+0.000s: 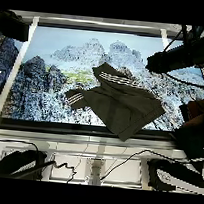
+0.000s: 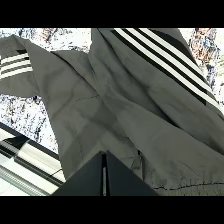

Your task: Fold the clothes and pants, and hang the long-sleeved shirts on hangers.

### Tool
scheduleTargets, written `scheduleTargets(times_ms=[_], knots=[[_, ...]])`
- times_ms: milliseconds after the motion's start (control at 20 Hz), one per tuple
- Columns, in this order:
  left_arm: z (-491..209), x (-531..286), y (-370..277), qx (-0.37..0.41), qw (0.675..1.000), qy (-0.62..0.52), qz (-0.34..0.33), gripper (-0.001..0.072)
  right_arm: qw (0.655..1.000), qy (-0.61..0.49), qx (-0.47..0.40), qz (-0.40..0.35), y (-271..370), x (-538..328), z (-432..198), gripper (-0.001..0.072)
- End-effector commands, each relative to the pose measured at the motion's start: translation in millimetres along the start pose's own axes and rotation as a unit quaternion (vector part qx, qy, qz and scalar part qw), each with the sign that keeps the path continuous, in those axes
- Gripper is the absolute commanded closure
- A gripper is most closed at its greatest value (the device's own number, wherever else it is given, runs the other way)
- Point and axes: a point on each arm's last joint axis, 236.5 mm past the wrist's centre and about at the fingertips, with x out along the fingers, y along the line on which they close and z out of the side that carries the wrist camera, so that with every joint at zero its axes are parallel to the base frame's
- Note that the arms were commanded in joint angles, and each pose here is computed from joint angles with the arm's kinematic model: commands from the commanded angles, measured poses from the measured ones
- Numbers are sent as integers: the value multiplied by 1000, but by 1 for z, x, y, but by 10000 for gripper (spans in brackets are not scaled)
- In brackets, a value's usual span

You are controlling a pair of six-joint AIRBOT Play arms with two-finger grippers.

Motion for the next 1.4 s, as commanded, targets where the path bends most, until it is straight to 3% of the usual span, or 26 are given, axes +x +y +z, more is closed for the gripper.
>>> scheduleTargets(times_ms=[0, 800, 1050, 1200, 1350], knots=[[0, 0, 0, 0, 1000, 0, 0, 702, 1000, 0, 0, 0, 0, 0, 0, 692], [0, 0, 0, 0, 1000, 0, 0, 702, 999, -41, 0, -7, -3, -1, 20, 691], [0, 0, -6, -4, 1000, -1, -12, 702, 983, 77, -13, -165, -92, -16, -36, 692], [0, 4, -13, -5, 1000, 3, -26, 700, 979, 135, 57, -144, -126, -7, -80, 692], [-4, 17, -16, -2, 1000, 15, -25, 700, 975, 173, 126, -62, -124, 18, -142, 692]])
